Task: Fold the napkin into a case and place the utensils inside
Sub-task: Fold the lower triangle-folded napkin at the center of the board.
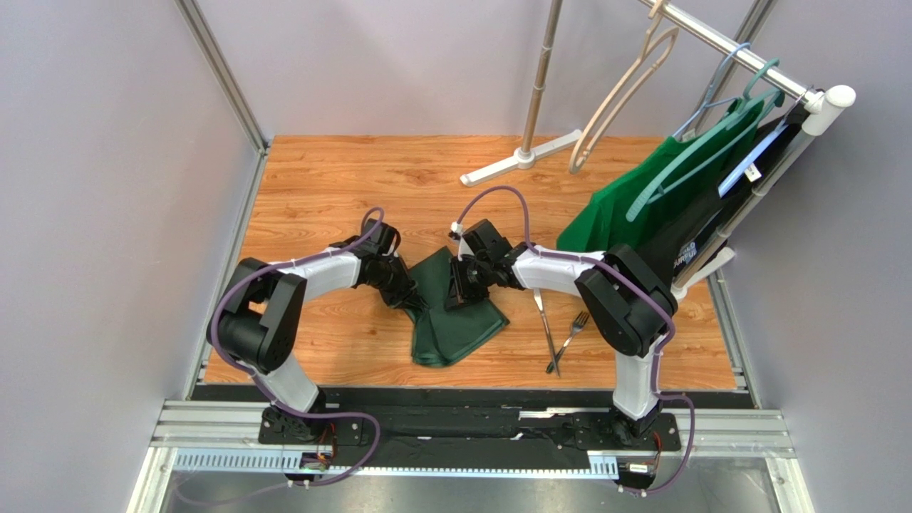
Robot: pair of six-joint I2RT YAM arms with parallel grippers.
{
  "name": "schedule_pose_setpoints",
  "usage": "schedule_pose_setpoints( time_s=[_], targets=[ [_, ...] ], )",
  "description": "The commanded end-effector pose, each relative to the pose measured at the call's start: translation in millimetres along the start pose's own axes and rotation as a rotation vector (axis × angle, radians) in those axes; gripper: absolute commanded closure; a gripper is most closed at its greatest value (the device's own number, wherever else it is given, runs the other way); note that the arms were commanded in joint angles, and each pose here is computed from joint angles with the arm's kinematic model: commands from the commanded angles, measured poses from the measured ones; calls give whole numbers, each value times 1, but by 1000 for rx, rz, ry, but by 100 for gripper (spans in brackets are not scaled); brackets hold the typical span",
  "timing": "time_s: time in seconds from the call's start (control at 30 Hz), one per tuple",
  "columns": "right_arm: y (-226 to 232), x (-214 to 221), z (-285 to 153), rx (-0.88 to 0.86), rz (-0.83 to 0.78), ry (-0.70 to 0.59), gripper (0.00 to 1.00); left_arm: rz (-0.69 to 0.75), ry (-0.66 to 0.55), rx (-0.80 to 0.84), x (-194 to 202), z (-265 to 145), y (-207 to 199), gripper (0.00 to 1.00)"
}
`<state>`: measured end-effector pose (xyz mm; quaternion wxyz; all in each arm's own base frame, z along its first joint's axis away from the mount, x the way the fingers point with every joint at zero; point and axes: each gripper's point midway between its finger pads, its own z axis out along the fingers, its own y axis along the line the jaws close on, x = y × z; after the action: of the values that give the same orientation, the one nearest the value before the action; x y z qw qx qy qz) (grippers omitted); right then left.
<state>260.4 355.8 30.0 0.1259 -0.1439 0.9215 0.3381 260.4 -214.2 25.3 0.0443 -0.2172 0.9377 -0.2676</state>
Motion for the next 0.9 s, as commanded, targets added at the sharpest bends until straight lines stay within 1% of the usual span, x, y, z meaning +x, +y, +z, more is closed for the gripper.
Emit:
schedule_pose_setpoints(
  time_s=[0.0,0.3,0.5,0.73,0.87],
  targets=[
    [-14,11,8,31,-11,14,100,19,-21,44,-9,2,-20,100],
    [-20,21,17,27,-4,41,100,-16,-40,52,-14,9,-26,100],
    [-23,24,20,33,-4,54,100,30,-45,40,-5,7,-35,100],
    [-26,22,14,58,-31,49,100,72,-133,-50,-7,-8,-22,100],
    [-28,23,13,65,-30,53,100,84,-170,-63,-8,-19,-19,100]
  ],
)
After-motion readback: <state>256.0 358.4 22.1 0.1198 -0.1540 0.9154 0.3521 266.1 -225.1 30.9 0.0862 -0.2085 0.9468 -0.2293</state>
